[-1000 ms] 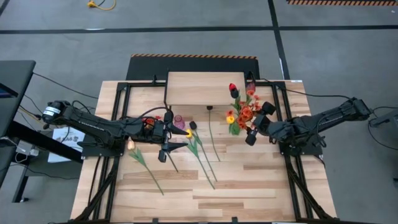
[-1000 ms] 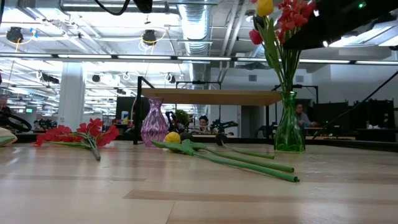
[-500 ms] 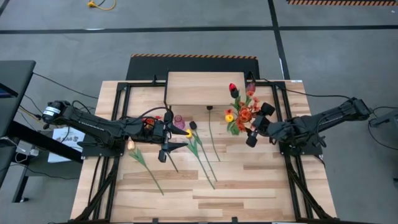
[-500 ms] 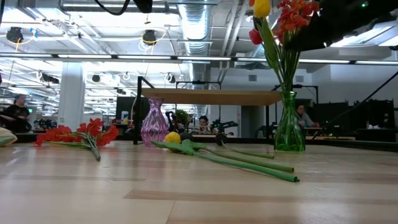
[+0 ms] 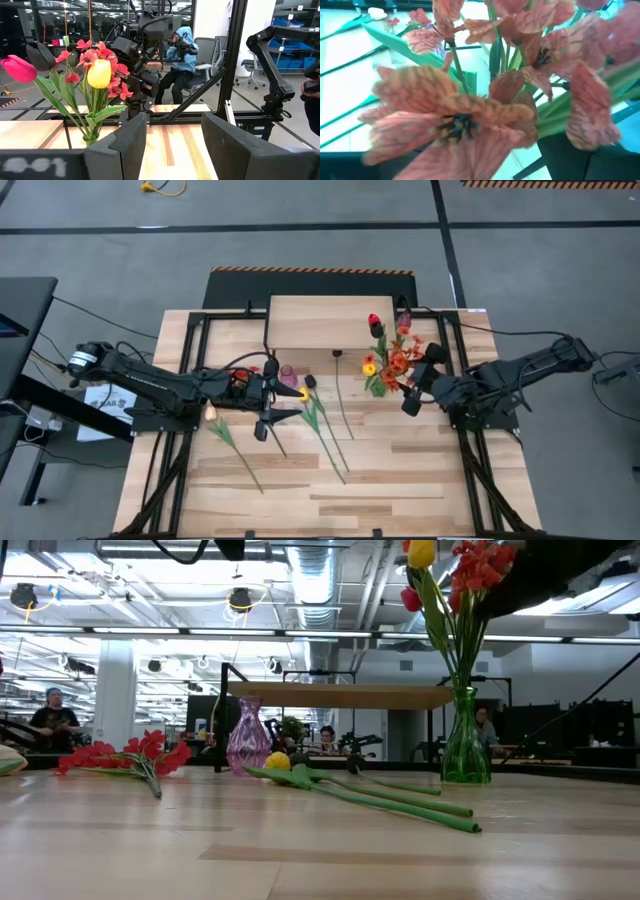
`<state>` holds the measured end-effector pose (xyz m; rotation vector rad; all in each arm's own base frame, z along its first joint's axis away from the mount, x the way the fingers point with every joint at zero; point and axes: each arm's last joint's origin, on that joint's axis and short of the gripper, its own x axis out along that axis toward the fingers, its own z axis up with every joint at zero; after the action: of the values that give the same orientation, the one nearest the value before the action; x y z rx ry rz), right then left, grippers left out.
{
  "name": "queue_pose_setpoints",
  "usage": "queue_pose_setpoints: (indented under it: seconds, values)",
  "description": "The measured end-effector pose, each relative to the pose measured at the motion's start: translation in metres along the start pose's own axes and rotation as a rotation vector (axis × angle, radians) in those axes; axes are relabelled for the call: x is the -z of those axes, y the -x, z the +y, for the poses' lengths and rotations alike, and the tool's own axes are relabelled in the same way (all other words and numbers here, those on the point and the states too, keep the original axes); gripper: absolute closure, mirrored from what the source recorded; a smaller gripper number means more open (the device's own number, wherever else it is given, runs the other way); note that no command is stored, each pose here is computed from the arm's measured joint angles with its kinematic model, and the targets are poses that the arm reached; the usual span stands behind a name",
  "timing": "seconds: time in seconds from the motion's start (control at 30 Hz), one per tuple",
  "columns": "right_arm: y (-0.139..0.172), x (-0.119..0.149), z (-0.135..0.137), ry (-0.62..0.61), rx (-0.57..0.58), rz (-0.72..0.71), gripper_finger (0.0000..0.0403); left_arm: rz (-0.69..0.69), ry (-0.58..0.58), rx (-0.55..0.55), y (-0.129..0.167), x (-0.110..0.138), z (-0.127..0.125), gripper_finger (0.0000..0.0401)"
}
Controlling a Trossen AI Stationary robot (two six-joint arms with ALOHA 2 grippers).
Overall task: Pick and place flowers into a vace then onto a shelf
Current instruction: Put the right orange flowers into the green vase
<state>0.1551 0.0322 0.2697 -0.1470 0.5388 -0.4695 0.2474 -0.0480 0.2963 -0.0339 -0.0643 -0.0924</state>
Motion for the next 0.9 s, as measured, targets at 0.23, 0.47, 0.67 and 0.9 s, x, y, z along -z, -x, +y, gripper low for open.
queue_pose_setpoints:
  seconds: [0.23,0.47,0.67,0.9]
  values:
    - [0.012,-0.006,-0.001,0.015,-0.029,0.027,0.0153,-0.033,0.004,0.001,0.009,-0.010,0.001,0.0221]
    - [0.025,-0.012,-0.001,0.056,-0.068,0.031,0.0153,-0.030,0.013,-0.021,0.020,-0.018,0.002,0.0221]
    - [0.035,-0.016,-0.001,0.094,-0.102,0.034,0.0153,-0.002,0.022,-0.040,0.030,-0.021,0.004,0.0221]
    - [0.045,-0.016,-0.005,0.088,-0.130,0.090,0.0153,0.078,0.032,-0.060,0.041,-0.020,0.006,0.0221]
